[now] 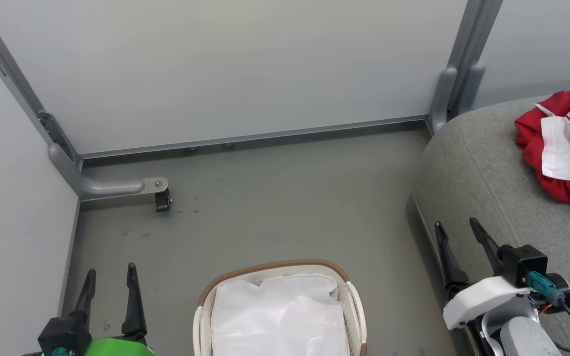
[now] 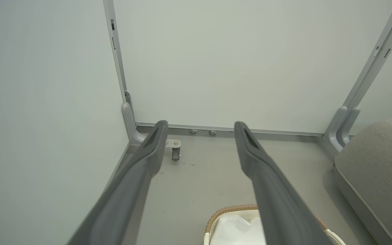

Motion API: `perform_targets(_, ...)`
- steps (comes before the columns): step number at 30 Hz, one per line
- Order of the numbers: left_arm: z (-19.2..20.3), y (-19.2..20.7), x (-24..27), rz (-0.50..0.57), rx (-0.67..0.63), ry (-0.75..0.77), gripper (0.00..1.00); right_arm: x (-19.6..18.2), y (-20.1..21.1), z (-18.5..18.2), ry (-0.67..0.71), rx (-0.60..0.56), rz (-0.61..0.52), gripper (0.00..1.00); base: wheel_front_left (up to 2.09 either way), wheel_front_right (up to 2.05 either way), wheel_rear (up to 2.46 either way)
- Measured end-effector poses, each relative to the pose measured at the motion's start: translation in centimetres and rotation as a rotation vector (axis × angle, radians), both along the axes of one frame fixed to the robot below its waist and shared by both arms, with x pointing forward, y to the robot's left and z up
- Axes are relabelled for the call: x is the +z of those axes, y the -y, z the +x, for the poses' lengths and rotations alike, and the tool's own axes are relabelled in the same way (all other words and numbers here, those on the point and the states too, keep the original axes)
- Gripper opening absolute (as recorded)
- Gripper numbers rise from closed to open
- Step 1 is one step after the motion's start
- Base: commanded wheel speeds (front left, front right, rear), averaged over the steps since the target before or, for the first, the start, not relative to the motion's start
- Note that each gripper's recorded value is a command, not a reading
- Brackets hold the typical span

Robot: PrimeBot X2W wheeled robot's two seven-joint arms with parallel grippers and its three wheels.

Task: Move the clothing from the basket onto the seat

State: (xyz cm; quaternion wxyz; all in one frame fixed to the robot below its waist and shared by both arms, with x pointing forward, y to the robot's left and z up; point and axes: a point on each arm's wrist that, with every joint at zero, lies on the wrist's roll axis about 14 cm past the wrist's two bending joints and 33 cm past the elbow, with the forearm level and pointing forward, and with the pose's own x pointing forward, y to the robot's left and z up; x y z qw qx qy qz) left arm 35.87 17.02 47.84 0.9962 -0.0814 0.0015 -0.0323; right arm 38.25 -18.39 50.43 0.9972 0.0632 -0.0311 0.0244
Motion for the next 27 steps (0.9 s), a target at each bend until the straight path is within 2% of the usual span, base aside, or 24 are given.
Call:
perform_targets(7,-0.4,0.1,-0.5,-0.047,0.003,-0.018,1.0,-0.5,-0.4,-0.2,-0.013,0.011,0.001,1.0,0.0,0.0,0.0)
perform_targets(8,-0.4,0.1,-0.7,-0.048,0.003,-0.024,0.0,-0.6,-0.4,-0.3,-0.017,0.011,0.001,0.0,0.0,0.0,0.0)
perform_targets(14,-0.9,0.1,-2.4,-0.074,0.012,-0.085,0.0,-3.3,-0.5,-1.3,-0.106,0.001,0.037,0.0,0.0,0.0,0.0)
perform_targets(27,-0.8,-0.9,-2.8,-0.298,0.079,-0.131,0.0,-3.0,0.5,-1.0,-0.121,-0.054,0.276,0.0,0.0,0.0,0.0)
